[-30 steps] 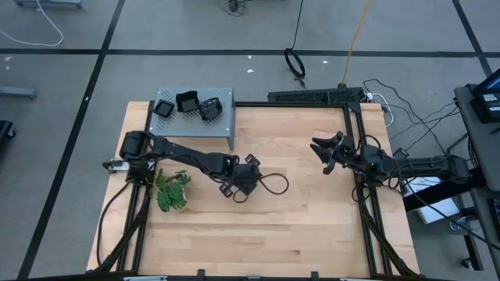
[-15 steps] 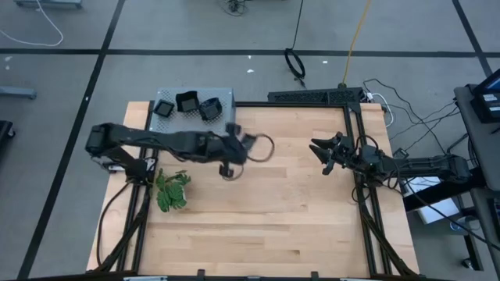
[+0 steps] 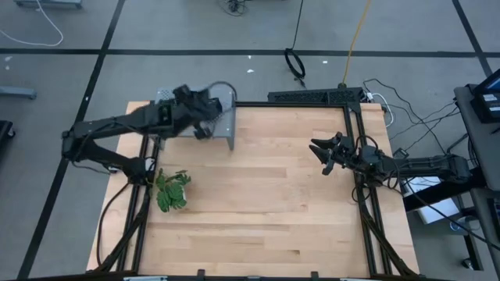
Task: Pick & Place Mini shaped plates
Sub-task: Stack the square plate on top of the square plate on the shelf
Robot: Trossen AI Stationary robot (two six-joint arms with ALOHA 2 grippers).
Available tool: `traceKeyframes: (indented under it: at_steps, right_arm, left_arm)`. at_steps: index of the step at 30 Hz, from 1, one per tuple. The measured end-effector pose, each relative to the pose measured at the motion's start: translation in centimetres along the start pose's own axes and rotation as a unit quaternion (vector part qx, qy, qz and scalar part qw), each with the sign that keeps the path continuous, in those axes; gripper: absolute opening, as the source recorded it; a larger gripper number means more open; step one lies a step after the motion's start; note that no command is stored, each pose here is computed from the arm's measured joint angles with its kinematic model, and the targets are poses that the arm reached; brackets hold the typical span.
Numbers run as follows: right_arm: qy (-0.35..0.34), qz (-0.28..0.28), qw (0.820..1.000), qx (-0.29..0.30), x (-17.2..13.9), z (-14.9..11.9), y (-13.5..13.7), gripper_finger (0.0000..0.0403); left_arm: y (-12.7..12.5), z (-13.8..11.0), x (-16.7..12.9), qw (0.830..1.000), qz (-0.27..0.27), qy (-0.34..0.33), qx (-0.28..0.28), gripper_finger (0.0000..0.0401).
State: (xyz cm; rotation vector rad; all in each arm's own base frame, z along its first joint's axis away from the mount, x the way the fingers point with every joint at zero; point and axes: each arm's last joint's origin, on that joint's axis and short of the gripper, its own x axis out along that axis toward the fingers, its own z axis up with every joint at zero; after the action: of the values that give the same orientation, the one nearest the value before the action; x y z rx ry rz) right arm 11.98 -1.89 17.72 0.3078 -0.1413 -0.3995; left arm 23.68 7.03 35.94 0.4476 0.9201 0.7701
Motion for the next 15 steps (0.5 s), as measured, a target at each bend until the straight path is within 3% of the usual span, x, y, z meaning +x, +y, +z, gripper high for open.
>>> traceKeyframes:
  at_steps: [6,10,15]
  right_arm:
    - [0.0,0.0,1.0,0.0,0.0,0.0,0.0,0.013]
    - [0.0,0.0,1.0,0.0,0.0,0.0,0.0,0.013]
    - [0.0,0.0,1.0,0.0,0.0,0.0,0.0,0.013]
  left_arm:
    - [2.6,-2.7,0.5,0.992,0.043,0.085,-0.078,0.0005]
    - [3.4,-4.2,1.0,0.976,0.062,0.145,-0.15,0.0014]
    - [4.1,-6.0,1.2,0.954,0.083,0.215,-0.193,0.0012]
